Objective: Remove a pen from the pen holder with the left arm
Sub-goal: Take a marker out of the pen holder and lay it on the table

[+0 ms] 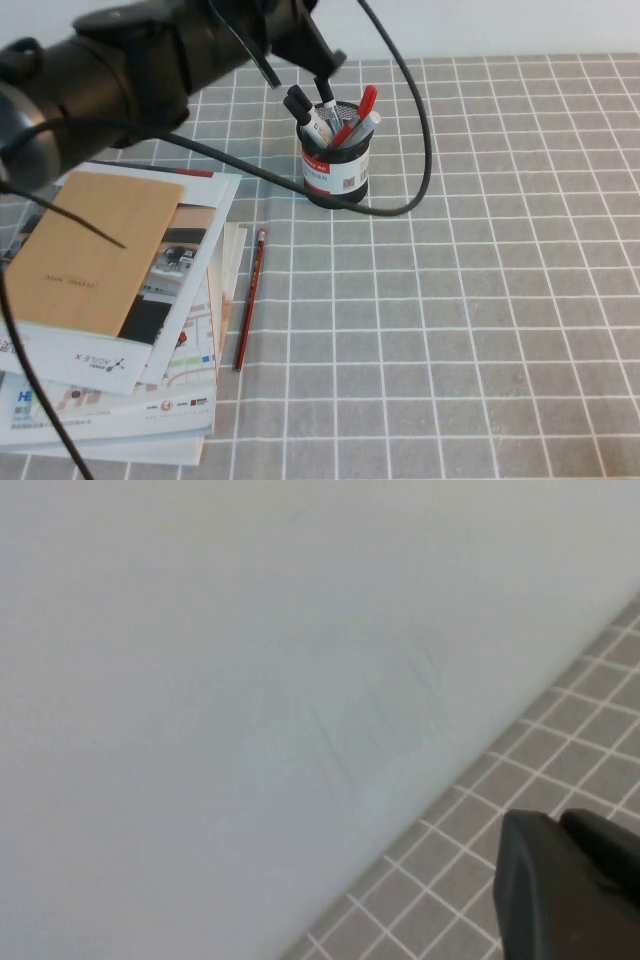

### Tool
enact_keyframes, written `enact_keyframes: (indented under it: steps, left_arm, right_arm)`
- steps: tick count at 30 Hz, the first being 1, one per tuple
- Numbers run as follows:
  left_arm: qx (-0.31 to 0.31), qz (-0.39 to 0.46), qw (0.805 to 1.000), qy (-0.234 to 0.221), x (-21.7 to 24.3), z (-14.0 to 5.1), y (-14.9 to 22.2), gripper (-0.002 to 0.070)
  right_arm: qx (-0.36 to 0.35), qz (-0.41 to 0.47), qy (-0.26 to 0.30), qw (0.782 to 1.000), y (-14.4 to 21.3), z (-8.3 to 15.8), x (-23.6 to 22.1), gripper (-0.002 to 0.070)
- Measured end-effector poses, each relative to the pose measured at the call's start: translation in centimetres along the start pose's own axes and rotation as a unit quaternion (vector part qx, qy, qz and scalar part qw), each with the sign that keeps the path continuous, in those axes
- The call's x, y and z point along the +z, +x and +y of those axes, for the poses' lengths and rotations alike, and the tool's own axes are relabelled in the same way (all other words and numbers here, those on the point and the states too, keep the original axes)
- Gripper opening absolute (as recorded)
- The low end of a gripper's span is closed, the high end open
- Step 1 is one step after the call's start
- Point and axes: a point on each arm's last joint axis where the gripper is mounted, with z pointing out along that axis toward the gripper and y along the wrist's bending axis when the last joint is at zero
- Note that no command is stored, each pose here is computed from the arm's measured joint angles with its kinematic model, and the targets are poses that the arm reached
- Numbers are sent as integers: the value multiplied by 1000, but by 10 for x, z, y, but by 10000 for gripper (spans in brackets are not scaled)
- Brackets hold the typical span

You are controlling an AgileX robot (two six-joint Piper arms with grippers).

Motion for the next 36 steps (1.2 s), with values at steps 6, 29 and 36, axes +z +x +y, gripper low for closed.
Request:
enact_keyframes:
  steps: [6,29,36]
  left_arm:
    - [-31,-23,999,-16,-15,11,-18,1]
    - [-99,79,990,64,56,-46,72,473]
    - [-80,90,989,82,63,-56,85,473]
  right_arm:
    - [0,0,0,1000,0,0,0,-13]
    - [0,0,0,1000,0,0,0,-13]
    - [0,0,0,1000,0,0,0,-13]
